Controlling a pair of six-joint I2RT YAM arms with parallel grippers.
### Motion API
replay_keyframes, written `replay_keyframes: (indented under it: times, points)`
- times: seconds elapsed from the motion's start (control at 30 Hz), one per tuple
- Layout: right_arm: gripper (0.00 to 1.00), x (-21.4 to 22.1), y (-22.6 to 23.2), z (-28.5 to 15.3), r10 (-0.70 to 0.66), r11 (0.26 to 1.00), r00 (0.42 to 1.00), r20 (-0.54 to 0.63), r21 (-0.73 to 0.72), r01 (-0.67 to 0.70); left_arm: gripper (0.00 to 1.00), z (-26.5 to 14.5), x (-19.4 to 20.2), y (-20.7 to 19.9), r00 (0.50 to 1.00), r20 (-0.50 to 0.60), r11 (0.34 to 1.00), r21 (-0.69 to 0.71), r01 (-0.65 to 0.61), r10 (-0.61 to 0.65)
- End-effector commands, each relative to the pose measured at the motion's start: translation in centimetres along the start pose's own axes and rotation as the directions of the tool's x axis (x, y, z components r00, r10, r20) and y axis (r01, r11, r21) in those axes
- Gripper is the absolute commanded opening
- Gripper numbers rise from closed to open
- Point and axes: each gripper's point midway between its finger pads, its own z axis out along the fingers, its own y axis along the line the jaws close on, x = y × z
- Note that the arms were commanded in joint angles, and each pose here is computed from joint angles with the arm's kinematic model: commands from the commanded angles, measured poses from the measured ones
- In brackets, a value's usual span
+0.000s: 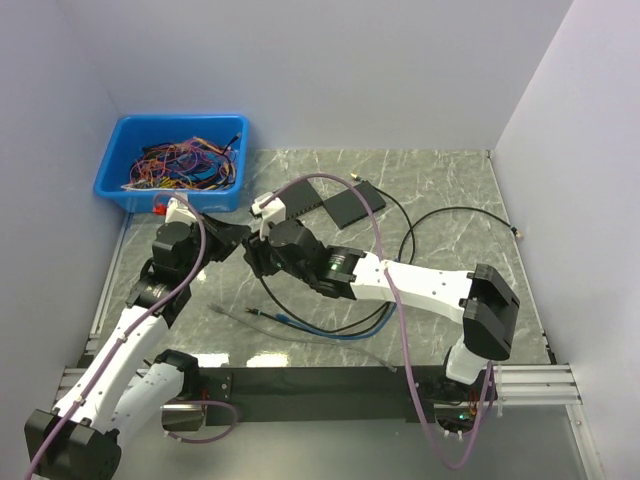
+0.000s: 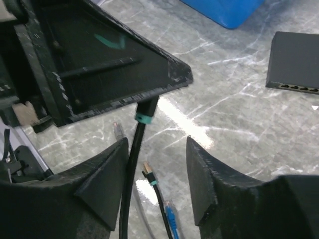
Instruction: Insert the plug into the switch port
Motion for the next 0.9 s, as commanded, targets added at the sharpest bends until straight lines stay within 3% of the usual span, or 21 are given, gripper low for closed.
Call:
replay_keyframes:
  times: [0.0,0.1,0.13,0.2,0.27,0.3,0.4,0.6,0.87]
  points:
    - [0.53,-2.7,0.6,0.1,0.017,1.000,0.998,0.058,0.003,-0.017,0.01,-0.8,-1.0,-2.3,1.000,0.025,0.998,0.066,0.002,-0.004]
    - [0.31,-2.6,0.7,0.4,0.019,1.000,0.998,0.056,-0.003,-0.019,0.01,-0.7,-0.8,-2.2,1.000,0.016,0.998,0.063,0.002,-0.003]
    - [0.15,-2.5,0.9,0.5,0.018,1.000,0.998,0.054,-0.007,-0.018,0.01,-0.8,-0.7,-2.2,1.000,0.009,0.998,0.069,0.000,-0.001]
    - [0.00,-2.1,0.8,0.8,0.014,1.000,0.999,0.044,-0.007,-0.014,0.02,-0.8,-0.5,-2.4,1.000,0.004,0.997,0.080,-0.004,0.004]
    - [0.00,-1.9,0.6,0.8,0.017,1.000,0.999,0.044,-0.004,-0.017,0.13,-0.9,-0.5,-2.6,1.000,0.000,0.995,0.095,-0.016,0.016]
    - [0.00,-1.8,1.1,0.5,0.025,0.999,0.999,0.043,-0.028,-0.024,0.30,-0.9,-0.4,-2.5,1.000,0.000,0.995,0.097,-0.021,0.021]
    - [0.00,-1.5,0.9,-0.3,0.047,0.998,0.997,0.056,-0.052,-0.044,0.56,-1.1,-0.4,-2.6,0.999,0.013,0.993,0.115,-0.032,0.031]
    - [0.00,-1.5,-0.9,-1.8,0.142,0.983,0.987,0.075,-0.124,-0.132,0.62,-2.2,-1.5,-3.6,0.995,0.101,0.981,0.191,-0.039,0.020]
    - [0.00,-2.1,1.4,-5.1,0.240,0.889,0.967,0.084,-0.419,-0.184,0.59,-2.5,-1.5,-4.0,0.992,0.120,0.970,0.236,-0.055,0.027]
